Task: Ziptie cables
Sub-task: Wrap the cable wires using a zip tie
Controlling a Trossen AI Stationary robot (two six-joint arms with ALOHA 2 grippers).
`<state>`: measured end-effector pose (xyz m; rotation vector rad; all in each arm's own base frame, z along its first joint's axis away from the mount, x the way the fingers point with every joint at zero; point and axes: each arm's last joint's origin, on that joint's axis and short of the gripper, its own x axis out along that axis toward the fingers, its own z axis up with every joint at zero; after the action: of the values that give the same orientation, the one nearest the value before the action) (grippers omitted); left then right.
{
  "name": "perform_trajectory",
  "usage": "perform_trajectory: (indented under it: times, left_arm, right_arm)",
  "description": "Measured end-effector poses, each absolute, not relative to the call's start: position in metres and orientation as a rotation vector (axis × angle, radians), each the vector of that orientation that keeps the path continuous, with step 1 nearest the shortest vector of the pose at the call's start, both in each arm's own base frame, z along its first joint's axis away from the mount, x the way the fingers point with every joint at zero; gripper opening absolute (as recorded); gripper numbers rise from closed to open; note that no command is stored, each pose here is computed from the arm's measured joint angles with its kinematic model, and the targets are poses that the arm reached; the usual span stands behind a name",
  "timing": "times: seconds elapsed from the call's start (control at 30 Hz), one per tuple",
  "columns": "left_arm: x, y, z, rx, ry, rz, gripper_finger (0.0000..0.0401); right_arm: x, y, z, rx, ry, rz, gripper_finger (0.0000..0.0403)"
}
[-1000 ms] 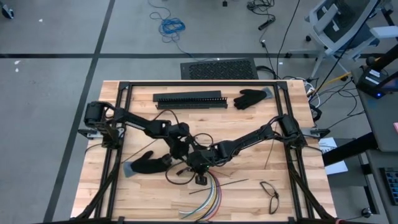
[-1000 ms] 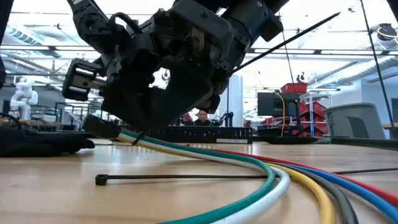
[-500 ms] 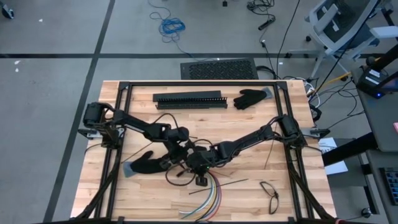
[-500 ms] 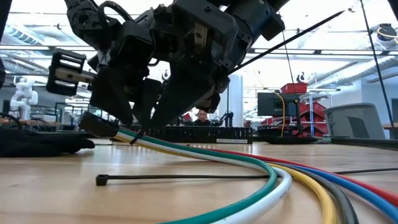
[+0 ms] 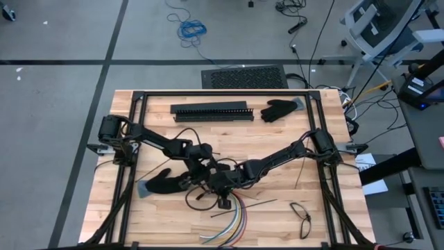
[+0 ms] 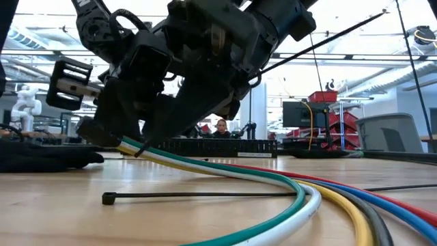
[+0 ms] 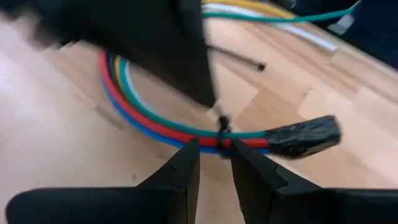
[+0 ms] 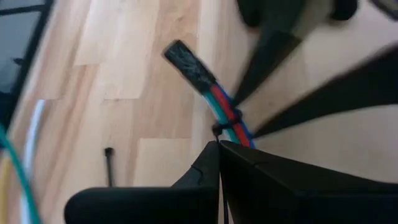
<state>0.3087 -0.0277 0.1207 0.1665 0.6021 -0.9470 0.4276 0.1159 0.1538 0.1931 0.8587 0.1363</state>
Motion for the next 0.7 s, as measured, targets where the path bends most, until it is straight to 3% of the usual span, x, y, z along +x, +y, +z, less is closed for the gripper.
perform_trajectory:
  times: [0.5, 0.7]
  left_arm:
    - [0.307, -0.040, 0.121, 0.166, 0.583, -1.014, 0.0088]
    - [0.309, -0.037, 0.112, 0.209, 0.635, -0.922, 0.0088]
  right_arm:
    - [0.429, 0.111, 0.154, 0.148, 0.848, 0.115, 0.0000]
    - [0.428, 0.110, 0.151, 0.137, 0.858, 0.100, 0.0000]
